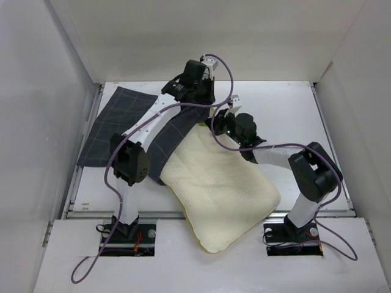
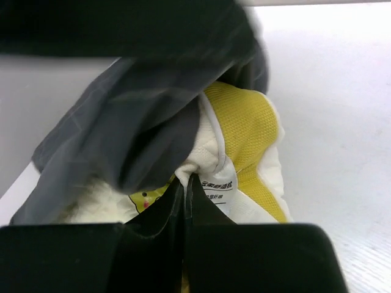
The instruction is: Put the pillow into the pillowcase
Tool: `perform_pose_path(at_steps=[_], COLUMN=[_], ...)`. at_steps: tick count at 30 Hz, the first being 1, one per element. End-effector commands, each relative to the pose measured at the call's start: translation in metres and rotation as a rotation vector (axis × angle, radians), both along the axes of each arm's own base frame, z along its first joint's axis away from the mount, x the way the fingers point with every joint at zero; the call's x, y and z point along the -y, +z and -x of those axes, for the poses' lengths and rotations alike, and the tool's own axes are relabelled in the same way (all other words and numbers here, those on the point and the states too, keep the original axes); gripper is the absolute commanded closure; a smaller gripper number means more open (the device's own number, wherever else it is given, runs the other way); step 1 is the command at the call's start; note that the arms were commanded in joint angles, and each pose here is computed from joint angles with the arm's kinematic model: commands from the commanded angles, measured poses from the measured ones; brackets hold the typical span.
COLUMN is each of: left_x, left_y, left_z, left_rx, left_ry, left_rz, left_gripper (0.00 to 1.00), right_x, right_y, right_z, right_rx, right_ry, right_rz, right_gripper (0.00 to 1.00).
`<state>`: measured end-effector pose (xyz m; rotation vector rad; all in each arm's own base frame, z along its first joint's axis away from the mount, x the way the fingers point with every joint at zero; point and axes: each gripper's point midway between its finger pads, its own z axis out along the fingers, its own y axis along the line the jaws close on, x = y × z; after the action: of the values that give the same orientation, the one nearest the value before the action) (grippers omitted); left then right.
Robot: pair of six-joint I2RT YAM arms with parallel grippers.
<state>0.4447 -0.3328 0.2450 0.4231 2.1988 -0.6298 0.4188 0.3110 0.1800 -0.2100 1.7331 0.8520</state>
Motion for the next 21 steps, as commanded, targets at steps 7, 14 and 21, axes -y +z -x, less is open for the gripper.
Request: perform_pose_path(at_steps=[7, 14, 21], left_x=[0.047, 0.057, 0.036], left_y=[0.074, 0.061, 0.048], left_z=[0.035, 0.078, 0.083], left_rx=[0.05, 0.028, -0.004], left_ry=[-0.257, -0.362, -0.308], left_rz=[0.234, 0.251, 0.147], left_gripper=[1.0, 1.0, 0.22], right_x=[-0.051, -0.054, -0.032], right_y=[0.022, 0.045, 0.046], right_z=[0.036, 0.021, 0.008], right_rx=[0.139, 0.213, 0.16], right_ry=[0.184, 0.326, 0.231], right_rz=[-0.118, -0.351, -0.332], right_gripper=[0.99, 0.89, 0.24])
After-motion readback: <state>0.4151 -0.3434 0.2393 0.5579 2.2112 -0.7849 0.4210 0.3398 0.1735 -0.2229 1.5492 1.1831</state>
